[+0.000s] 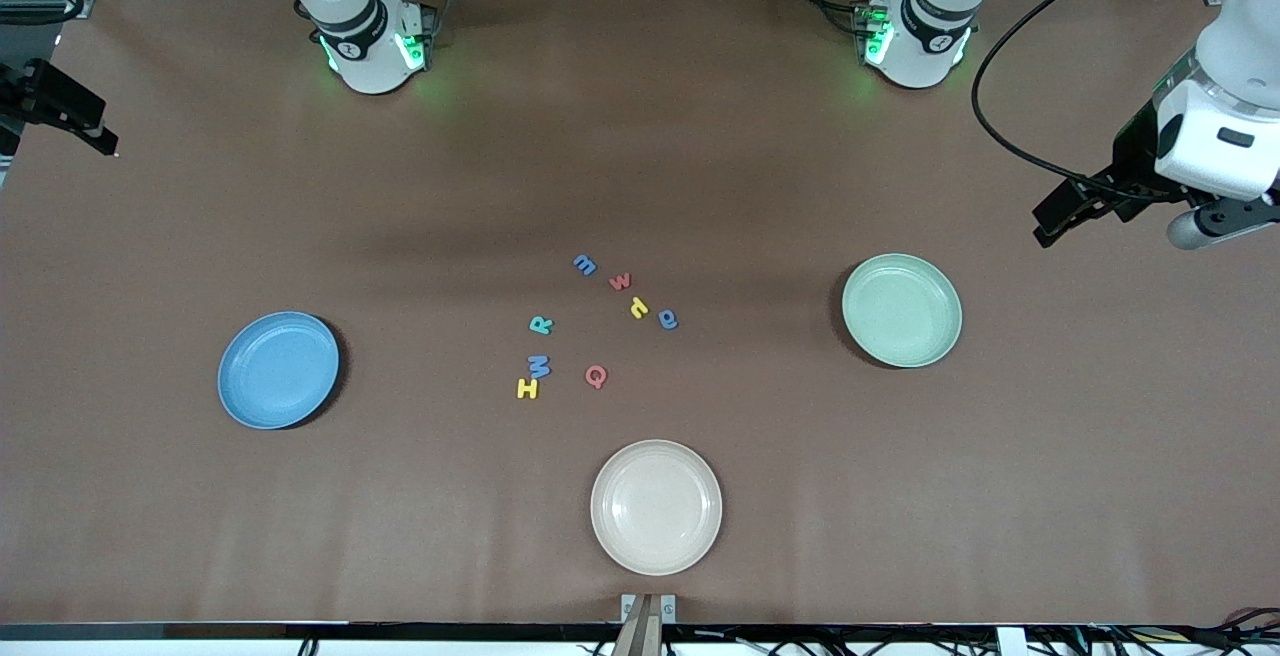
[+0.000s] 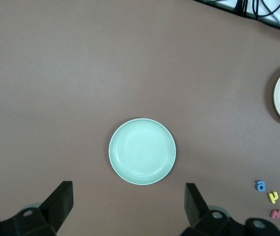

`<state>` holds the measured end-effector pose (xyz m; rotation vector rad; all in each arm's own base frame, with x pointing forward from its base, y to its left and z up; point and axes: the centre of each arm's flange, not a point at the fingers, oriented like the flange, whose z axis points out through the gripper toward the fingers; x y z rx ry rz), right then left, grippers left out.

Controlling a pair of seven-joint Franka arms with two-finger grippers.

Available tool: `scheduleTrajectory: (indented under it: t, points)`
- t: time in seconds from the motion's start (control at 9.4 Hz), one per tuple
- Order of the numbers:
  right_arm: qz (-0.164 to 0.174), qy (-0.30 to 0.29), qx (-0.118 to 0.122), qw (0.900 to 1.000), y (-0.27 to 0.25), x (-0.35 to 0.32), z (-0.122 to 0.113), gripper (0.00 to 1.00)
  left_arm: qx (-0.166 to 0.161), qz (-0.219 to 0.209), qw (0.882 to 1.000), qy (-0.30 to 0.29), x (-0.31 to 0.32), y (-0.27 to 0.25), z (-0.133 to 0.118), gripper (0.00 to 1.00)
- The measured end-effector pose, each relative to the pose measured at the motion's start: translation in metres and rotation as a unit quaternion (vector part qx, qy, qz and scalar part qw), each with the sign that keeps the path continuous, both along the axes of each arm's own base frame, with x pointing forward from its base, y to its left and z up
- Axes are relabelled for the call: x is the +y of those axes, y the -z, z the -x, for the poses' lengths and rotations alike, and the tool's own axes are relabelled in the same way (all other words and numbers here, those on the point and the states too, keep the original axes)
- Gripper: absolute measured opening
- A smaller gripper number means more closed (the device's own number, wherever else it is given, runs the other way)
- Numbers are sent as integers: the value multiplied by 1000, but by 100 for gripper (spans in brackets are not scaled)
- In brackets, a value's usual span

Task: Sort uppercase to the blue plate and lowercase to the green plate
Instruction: 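Move the left gripper over the green plate toward the letters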

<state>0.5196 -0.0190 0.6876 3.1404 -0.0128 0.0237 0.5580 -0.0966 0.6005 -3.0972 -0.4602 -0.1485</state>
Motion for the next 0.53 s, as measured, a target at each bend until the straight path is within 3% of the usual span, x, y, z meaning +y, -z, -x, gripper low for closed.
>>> scheduleTrajectory:
  t: [0.32, 0.53]
  points:
    - [0, -1, 15, 1000, 13, 1, -8, 100, 38, 1, 998, 45, -52, 49, -12, 100]
    - [-1, 0, 22, 1000, 18, -1, -9, 100, 44, 8, 996, 76, -91, 85, -21, 100]
